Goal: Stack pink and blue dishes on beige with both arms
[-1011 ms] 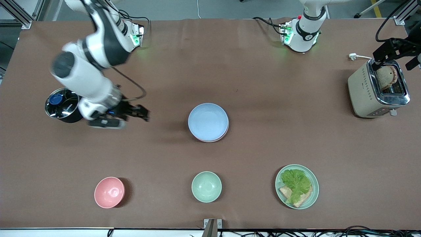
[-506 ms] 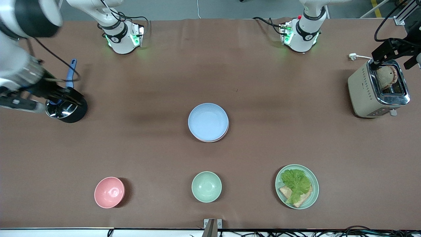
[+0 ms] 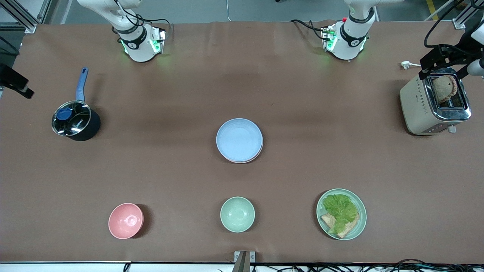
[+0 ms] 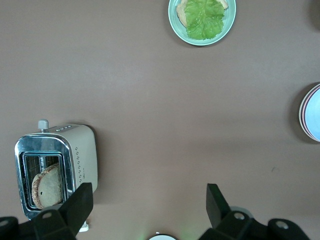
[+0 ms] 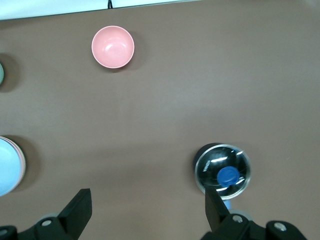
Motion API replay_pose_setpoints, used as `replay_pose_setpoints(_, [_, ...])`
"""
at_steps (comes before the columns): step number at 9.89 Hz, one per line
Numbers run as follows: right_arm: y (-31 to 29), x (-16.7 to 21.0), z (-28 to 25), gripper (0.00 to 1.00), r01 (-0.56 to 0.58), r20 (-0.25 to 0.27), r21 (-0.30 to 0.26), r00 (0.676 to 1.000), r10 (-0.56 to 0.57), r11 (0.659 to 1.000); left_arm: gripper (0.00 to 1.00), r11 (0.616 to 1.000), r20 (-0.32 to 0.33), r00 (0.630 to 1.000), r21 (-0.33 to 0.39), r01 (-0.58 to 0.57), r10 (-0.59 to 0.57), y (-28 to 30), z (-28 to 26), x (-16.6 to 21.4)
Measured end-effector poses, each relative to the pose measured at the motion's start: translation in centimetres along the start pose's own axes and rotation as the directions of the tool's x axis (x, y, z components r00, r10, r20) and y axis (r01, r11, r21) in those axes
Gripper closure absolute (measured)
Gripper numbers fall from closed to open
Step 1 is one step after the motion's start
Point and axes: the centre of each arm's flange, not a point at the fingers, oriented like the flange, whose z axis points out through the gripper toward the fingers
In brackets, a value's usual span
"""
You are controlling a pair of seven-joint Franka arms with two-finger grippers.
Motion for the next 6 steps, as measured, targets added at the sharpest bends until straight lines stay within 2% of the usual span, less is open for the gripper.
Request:
replay_pose_setpoints(3, [2.2, 0.8, 5.0, 0.0, -0.028, 0.108, -0.004, 0.994, 0.028, 1.0, 0.0, 1.0, 0.0, 1.0, 0.0, 0.001, -0.001, -0.1, 0.0, 0.0])
replay_pose_setpoints(6, [2.3, 0.7, 5.3, 0.0, -0.053, 0.116, -0.006, 0.992, 0.054, 0.999, 0.0, 1.0, -0.003, 1.0, 0.0, 0.003, -0.003, -0.2, -0.1, 0.0])
